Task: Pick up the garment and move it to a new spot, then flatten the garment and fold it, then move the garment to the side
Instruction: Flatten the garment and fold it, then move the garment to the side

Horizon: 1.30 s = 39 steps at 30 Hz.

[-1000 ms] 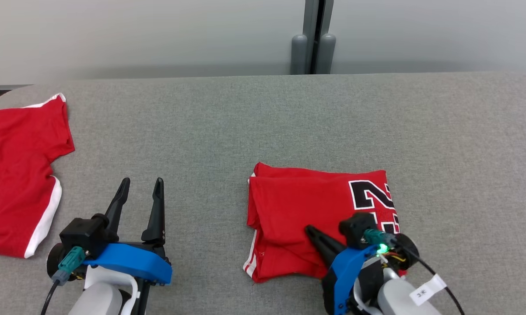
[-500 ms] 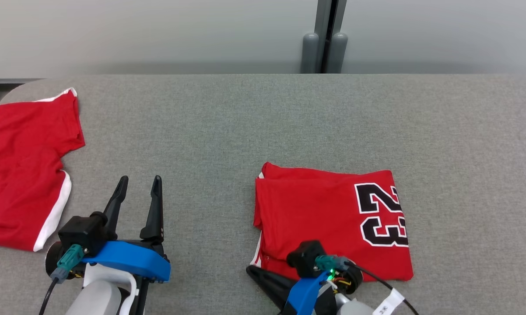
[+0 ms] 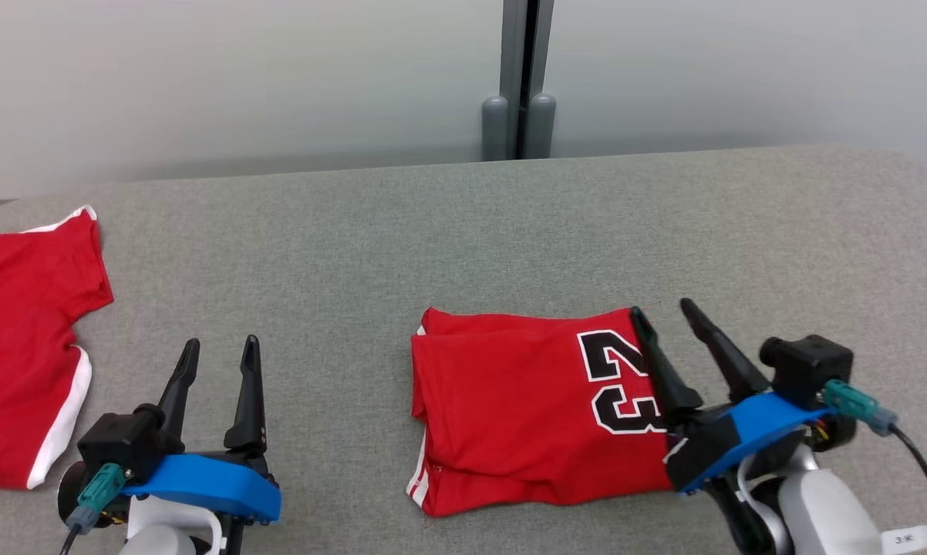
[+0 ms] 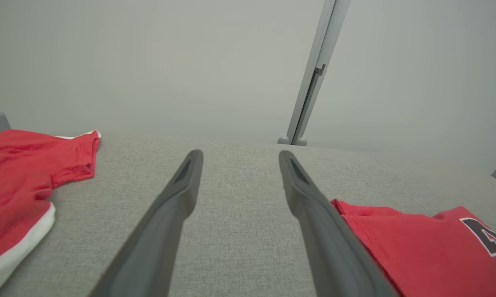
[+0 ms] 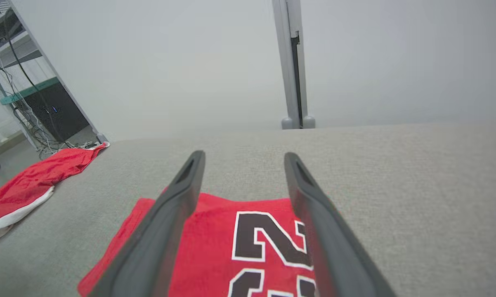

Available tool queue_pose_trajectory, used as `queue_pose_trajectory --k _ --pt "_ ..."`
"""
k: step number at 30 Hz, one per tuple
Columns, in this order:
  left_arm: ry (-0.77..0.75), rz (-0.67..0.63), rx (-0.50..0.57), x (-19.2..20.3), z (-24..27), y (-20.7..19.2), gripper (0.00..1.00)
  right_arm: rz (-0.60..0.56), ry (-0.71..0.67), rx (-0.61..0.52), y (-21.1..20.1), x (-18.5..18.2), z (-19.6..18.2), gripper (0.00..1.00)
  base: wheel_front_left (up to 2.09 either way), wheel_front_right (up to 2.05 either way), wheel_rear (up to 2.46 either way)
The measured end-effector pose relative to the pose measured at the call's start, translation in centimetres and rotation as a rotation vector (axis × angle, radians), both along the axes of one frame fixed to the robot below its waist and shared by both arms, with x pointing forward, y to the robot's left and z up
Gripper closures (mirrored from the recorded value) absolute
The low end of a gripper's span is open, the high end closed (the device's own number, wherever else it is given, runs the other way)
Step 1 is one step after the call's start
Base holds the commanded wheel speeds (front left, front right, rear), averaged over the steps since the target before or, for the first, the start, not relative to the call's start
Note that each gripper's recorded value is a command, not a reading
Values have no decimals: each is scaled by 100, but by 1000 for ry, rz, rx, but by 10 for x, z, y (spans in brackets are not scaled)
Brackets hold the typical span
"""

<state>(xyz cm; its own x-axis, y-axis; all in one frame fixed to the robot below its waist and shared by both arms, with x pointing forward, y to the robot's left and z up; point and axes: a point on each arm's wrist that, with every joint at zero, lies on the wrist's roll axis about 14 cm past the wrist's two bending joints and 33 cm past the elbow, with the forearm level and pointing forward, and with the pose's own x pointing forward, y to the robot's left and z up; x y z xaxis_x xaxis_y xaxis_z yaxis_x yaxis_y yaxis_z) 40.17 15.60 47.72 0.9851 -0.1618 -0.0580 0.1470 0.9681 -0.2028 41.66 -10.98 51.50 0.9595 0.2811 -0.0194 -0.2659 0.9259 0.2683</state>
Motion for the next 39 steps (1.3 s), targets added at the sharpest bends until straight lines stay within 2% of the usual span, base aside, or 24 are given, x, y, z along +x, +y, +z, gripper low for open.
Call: queue_pose_trajectory --k 4,11,35,39 --pt "-14 -3 0 -2 5 -2 0 -104 10 -74 -39 -8 0 0 0 0 0" --pt "-23 11 2 -10 9 -1 0 -171 25 -173 -68 -21 -2 0 0 0 0" --pt "4 33 6 -12 3 4 0 -173 91 -177 -67 -25 -21 0 0 0 0" --pt "11 40 11 -8 1 7 0 -128 198 -161 -55 -23 -38 0 0 0 0"
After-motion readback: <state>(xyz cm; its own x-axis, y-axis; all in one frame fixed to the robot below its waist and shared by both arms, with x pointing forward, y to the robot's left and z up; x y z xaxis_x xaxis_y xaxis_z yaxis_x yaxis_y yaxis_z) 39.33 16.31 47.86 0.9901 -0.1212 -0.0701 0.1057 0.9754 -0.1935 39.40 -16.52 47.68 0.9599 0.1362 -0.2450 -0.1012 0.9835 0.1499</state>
